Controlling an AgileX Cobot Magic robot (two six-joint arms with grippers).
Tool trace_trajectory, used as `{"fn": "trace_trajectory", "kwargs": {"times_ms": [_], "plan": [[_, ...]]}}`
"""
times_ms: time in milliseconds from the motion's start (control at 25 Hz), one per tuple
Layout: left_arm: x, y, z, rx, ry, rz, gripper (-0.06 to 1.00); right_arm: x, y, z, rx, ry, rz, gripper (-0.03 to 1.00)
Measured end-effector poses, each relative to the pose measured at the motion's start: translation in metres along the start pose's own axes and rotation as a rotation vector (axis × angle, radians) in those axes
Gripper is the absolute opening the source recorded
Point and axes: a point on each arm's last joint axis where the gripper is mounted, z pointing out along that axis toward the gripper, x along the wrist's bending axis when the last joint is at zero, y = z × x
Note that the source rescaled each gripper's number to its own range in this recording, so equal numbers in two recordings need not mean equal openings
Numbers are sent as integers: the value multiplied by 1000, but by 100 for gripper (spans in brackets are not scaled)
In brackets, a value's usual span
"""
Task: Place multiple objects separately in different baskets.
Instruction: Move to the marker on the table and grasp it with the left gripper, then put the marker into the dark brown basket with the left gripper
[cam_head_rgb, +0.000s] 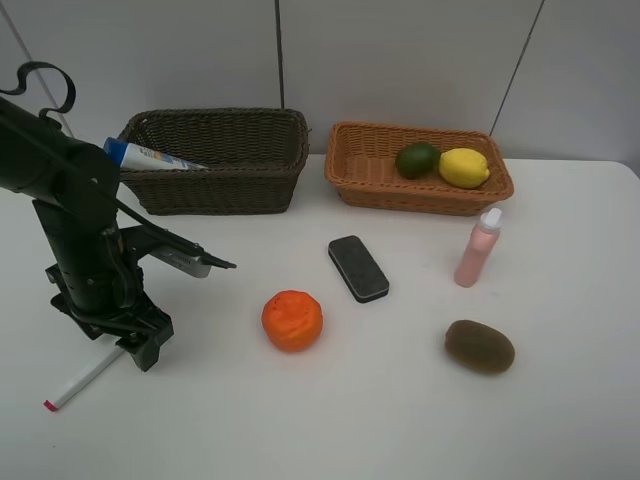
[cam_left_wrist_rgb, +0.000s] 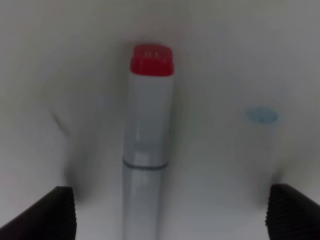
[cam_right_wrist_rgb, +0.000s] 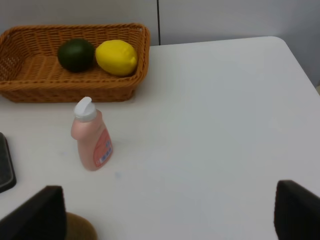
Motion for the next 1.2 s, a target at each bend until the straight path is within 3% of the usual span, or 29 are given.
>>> {"fn": "trace_trajectory", "kwargs": {"times_ms": [200,280,320,480,640,800,1040,1200], "plan": [[0,1,5,14,-3,1,98,0,0,0,0,0,0,98],[0,0,6,18,-4,1,88,0,0,0,0,0,0,98],[0,0,6,21,-4,1,75,0,0,0,0,0,0,98],[0,0,5,44,-7,1,0,0,0,0,0,0,0,98],[1,10,-2,38,-6,-1,3,0,0,0,0,0,0,98],[3,29,-45,-94,-11,-17,3,0,0,0,0,0,0,98],[16,76,-152,-527,26,-38,3,0,0,0,0,0,0,98],[38,120,-194,-821,65,-102,3,0,0,0,0,0,0,98]]}}
